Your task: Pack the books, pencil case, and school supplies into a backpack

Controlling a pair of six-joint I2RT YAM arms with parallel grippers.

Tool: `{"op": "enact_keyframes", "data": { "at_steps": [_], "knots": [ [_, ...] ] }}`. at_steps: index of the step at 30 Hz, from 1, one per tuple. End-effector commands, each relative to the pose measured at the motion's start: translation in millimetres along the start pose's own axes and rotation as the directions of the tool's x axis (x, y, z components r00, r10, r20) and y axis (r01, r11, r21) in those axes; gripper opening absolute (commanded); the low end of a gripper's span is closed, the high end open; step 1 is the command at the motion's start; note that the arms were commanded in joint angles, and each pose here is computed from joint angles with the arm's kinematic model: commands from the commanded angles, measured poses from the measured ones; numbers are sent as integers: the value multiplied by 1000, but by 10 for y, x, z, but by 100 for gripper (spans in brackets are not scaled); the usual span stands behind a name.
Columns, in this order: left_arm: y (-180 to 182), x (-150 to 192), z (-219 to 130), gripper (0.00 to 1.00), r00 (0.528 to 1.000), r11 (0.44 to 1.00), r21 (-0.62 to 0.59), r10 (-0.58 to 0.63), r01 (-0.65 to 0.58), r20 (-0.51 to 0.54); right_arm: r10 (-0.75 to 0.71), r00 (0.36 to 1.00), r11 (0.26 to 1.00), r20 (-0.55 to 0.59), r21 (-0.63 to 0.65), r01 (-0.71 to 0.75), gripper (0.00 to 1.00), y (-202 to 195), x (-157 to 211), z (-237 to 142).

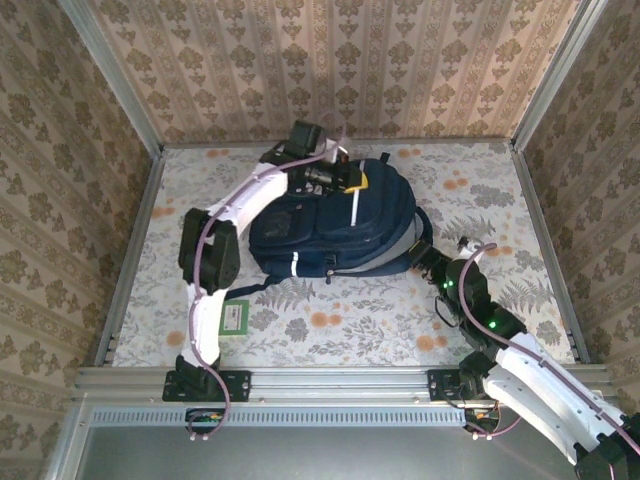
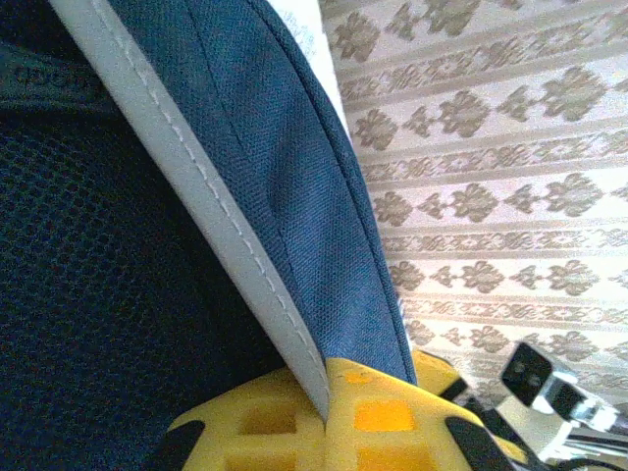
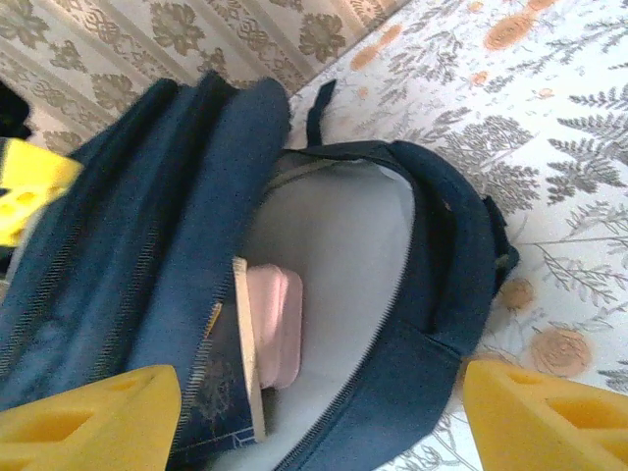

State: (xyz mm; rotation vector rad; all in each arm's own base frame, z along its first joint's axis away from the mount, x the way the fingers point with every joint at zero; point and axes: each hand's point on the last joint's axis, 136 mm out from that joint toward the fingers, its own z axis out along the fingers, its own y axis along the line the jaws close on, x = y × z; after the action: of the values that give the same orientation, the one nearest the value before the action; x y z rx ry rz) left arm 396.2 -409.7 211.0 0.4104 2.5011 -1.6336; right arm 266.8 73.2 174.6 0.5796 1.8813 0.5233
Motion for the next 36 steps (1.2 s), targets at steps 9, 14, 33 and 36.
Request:
{"op": "enact_keyframes", "data": {
  "at_steps": [9,14,33,36],
  "knots": [
    [-219,-168,-178,50,994,997,-30,77,-75,75,-109,994,994,1,21,109,77,-25,-120,-155],
    [-417,109,-768,55,976,978,-123,182,-167,116,-176,984,982,-33,-75,173,76,183,-97,-177],
    [1769,2612,-2218,67,882,535,-701,-282,472,378,-482,778,875,-404,-264,405,64,742,718,-96],
    [1952,2788,-2196,67,869,489,-720,-316,492,379,-476,782,879,-403,-231,417,65,704,717,-65]
  ]
}}
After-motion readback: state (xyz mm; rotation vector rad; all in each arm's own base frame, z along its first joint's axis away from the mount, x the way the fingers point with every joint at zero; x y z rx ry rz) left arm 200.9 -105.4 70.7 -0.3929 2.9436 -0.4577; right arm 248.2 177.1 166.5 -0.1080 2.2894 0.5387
